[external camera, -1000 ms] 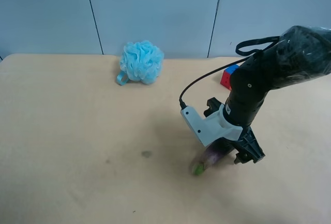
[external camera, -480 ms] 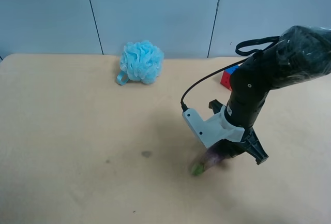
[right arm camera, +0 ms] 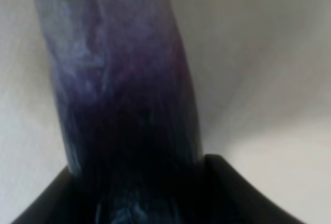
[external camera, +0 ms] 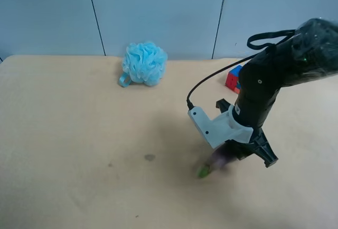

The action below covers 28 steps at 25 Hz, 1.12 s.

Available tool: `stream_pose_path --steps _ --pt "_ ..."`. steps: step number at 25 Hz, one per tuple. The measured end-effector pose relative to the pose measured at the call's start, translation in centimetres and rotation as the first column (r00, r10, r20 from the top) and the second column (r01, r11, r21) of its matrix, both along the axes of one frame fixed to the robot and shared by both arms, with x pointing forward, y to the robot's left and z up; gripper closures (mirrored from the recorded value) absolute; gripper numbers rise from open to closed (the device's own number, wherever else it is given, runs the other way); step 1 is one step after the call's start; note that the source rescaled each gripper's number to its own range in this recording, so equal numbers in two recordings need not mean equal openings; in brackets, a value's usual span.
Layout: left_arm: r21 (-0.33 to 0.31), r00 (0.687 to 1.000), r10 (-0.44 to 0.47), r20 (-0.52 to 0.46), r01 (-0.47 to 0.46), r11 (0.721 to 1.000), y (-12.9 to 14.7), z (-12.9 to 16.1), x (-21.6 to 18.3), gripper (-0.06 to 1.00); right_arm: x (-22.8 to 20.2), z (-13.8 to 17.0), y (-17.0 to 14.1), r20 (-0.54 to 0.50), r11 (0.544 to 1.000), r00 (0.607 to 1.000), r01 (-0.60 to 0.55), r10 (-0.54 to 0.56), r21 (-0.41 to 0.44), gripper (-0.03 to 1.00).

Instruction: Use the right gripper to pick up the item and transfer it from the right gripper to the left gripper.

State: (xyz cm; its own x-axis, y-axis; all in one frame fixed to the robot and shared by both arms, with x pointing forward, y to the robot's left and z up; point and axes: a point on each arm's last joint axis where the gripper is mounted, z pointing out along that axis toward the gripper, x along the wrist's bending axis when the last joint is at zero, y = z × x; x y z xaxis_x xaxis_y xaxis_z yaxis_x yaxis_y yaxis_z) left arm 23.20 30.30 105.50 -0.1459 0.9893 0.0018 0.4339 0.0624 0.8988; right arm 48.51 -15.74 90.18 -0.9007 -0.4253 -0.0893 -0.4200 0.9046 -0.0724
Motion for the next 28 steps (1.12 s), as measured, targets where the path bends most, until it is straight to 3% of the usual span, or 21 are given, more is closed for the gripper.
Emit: stream_pose_path --steps 9,18,22,28 --pt "0.000 1.000 0.000 0.000 0.000 1.000 0.0 0.0 0.0 -0.06 -1.7 4.4 -0.2 -0.030 0.962 0.968 0.250 -0.248 0.112 0.97" --pt "0.000 1.000 0.000 0.000 0.000 1.000 0.0 0.0 0.0 -0.06 -4.4 8.5 -0.3 -0.176 0.808 0.835 0.550 -0.522 0.214 0.97" --pt "0.000 1.000 0.000 0.000 0.000 1.000 0.0 0.0 0.0 -0.06 -5.4 9.4 -0.8 -0.223 0.729 0.744 0.665 -0.630 0.161 0.97" --pt "0.000 1.000 0.000 0.000 0.000 1.000 0.0 0.0 0.0 -0.06 -5.9 9.8 -0.7 -0.249 0.670 0.674 0.734 -0.696 0.113 0.97"
